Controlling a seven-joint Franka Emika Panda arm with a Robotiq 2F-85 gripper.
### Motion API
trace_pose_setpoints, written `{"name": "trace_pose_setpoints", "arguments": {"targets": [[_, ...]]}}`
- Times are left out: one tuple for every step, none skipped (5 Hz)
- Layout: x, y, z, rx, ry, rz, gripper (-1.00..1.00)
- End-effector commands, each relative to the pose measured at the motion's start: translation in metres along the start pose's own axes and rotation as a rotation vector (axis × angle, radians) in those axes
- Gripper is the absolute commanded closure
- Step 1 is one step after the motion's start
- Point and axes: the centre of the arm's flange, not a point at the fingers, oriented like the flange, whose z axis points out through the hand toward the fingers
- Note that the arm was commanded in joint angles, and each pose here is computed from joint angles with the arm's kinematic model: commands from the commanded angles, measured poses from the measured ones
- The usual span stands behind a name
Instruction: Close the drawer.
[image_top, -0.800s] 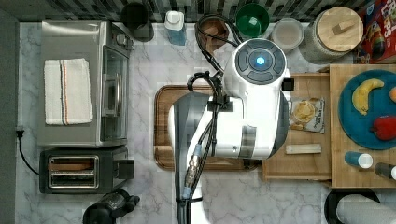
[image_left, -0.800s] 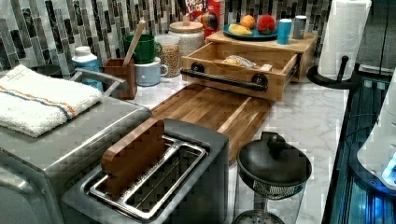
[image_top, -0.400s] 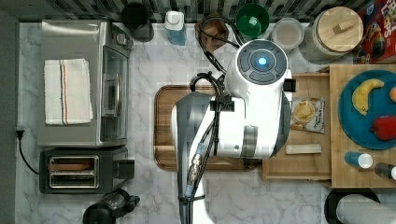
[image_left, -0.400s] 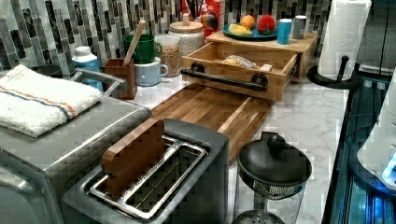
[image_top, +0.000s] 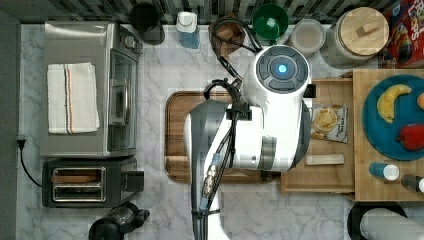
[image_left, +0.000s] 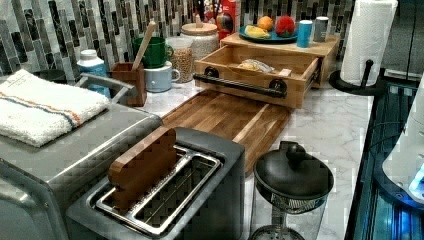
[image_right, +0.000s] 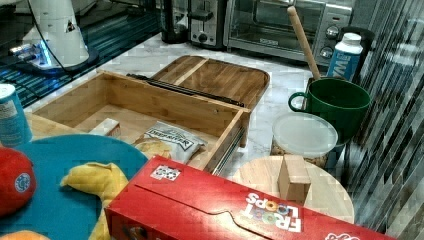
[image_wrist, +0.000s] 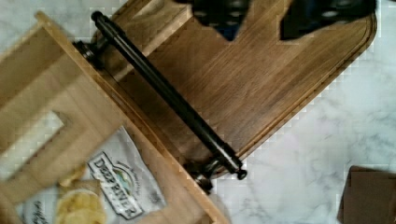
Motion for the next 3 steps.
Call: {"name": "trace_pose_setpoints", "arguments": {"targets": [[-0.089,-0.039,0.009,0.006,-0.012,-0.382,-1.00],[-0.109,-0.044,0.017,-0.003,-0.010,-0.462,-0.89],[-0.114,-0.048,0.038,-0.027,-0.026,-0.522,1.00]]}}
